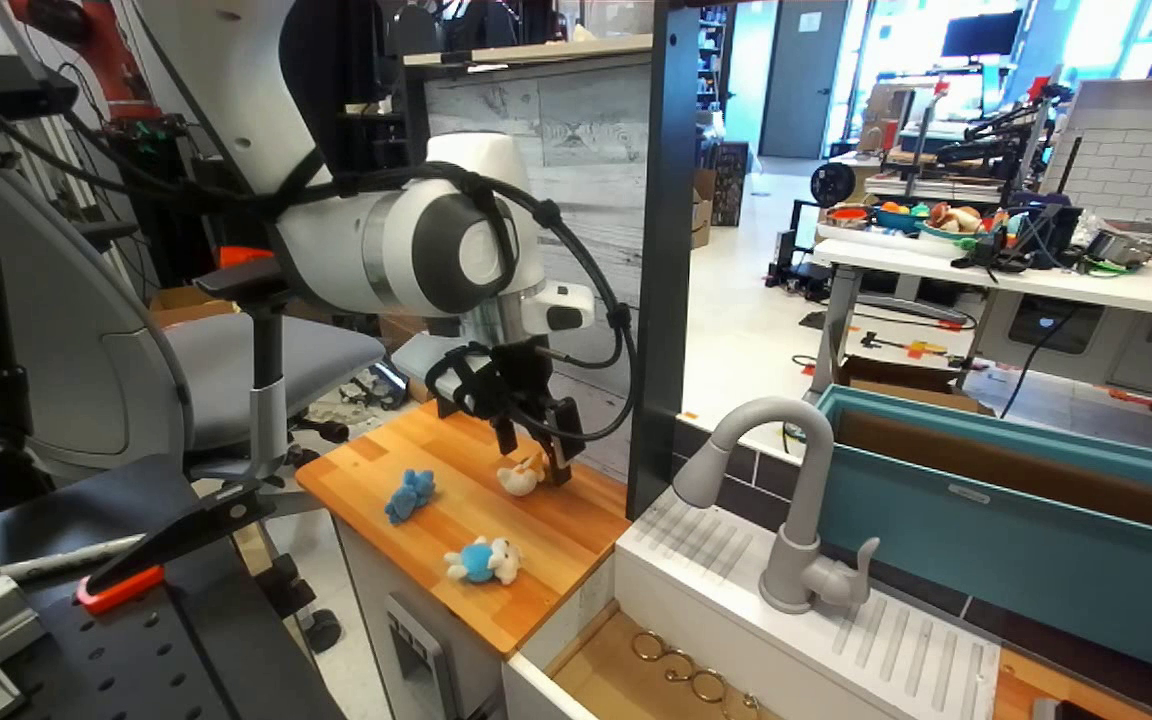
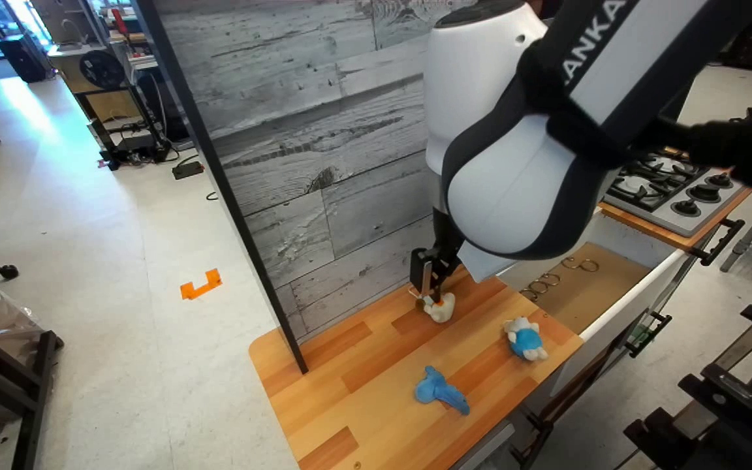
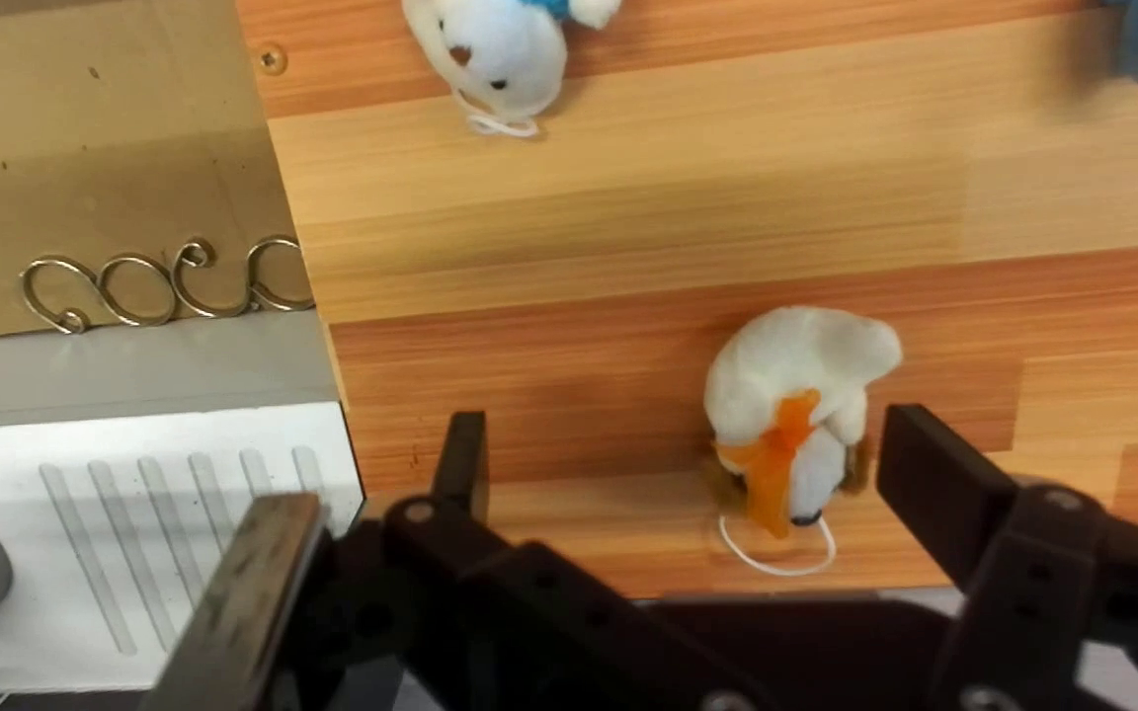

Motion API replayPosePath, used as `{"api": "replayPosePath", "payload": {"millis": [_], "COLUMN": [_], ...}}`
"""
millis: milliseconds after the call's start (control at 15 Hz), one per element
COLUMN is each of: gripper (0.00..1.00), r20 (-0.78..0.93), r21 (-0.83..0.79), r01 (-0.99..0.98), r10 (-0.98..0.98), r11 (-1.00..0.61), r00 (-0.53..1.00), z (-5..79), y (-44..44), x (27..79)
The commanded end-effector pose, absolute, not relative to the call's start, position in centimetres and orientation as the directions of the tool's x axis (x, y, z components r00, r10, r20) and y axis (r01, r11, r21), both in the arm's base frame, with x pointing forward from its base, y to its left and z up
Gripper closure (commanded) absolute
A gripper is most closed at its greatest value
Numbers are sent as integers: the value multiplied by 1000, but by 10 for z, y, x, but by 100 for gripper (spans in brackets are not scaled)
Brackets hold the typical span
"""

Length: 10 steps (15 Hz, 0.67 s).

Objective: Move the doll farthest from you to the left

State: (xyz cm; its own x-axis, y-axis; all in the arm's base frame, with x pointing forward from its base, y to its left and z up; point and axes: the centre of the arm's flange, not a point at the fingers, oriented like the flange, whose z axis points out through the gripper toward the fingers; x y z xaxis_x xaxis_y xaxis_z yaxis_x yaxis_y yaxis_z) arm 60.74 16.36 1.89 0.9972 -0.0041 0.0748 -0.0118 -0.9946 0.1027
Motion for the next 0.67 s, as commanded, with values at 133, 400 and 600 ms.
{"api": "replayPosePath", "payload": {"millis": [133, 400, 600], "gripper": [0, 0, 25], "r20": [60, 54, 49], "r21": [123, 94, 85], "r01": [5, 30, 32], "r10": [13, 35, 36], "r11": [-992, -995, -996], "r00": [998, 998, 998], "z": [-13, -21, -27], "y": [180, 197, 198], "x": [622, 620, 620]}}
